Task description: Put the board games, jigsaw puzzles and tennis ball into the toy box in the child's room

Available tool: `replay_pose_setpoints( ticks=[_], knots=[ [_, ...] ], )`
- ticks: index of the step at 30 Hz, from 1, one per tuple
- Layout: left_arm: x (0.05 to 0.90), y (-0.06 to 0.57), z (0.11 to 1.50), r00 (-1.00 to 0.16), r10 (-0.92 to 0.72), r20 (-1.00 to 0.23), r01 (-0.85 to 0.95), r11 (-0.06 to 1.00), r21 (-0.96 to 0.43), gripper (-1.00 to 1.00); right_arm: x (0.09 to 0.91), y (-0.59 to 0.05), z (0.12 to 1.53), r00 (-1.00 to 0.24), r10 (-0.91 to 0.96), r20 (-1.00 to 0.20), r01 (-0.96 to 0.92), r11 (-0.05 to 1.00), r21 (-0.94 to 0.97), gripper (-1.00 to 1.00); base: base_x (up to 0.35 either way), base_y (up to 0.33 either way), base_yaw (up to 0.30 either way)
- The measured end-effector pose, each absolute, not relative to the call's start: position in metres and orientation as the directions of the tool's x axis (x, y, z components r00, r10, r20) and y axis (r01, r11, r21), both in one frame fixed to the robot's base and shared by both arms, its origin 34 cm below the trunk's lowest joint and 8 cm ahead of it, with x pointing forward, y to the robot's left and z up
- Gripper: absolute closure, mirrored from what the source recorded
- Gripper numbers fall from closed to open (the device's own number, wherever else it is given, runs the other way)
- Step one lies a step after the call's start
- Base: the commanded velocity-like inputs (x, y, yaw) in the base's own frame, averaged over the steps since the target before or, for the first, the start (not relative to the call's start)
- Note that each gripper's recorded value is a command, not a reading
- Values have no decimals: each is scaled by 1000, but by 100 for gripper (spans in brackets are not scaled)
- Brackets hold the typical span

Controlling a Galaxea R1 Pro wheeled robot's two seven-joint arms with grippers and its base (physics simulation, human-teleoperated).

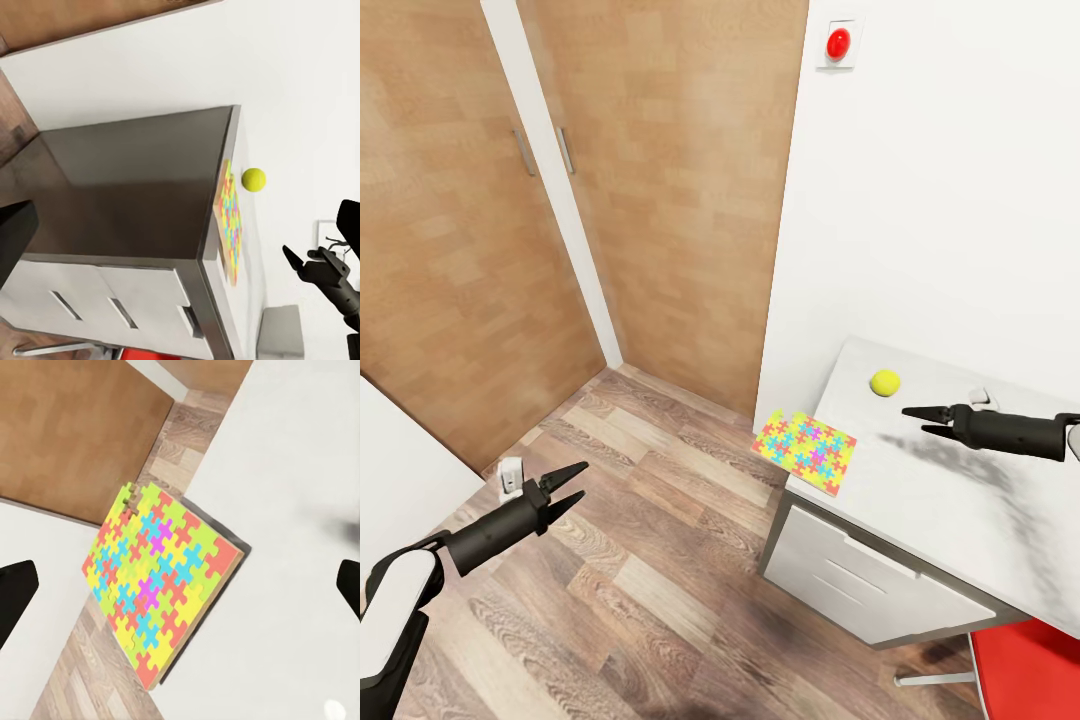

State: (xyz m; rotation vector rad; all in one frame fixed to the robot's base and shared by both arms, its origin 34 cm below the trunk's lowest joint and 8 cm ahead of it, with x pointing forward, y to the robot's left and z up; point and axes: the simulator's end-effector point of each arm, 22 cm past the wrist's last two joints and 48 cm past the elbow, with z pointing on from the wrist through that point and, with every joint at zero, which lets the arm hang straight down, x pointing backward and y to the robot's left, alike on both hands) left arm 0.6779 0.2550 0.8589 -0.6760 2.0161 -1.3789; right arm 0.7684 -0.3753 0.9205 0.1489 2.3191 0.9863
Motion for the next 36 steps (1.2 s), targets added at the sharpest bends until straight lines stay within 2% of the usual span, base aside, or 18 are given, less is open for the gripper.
replay_pose_setpoints(
  ticks=[36],
  knots=[
    [678,255,859,-692,-697,-190,-76,331,-940,-100,768,-375,921,-809,324,-490,-128,717,686,-100,0,0,0]
  ],
)
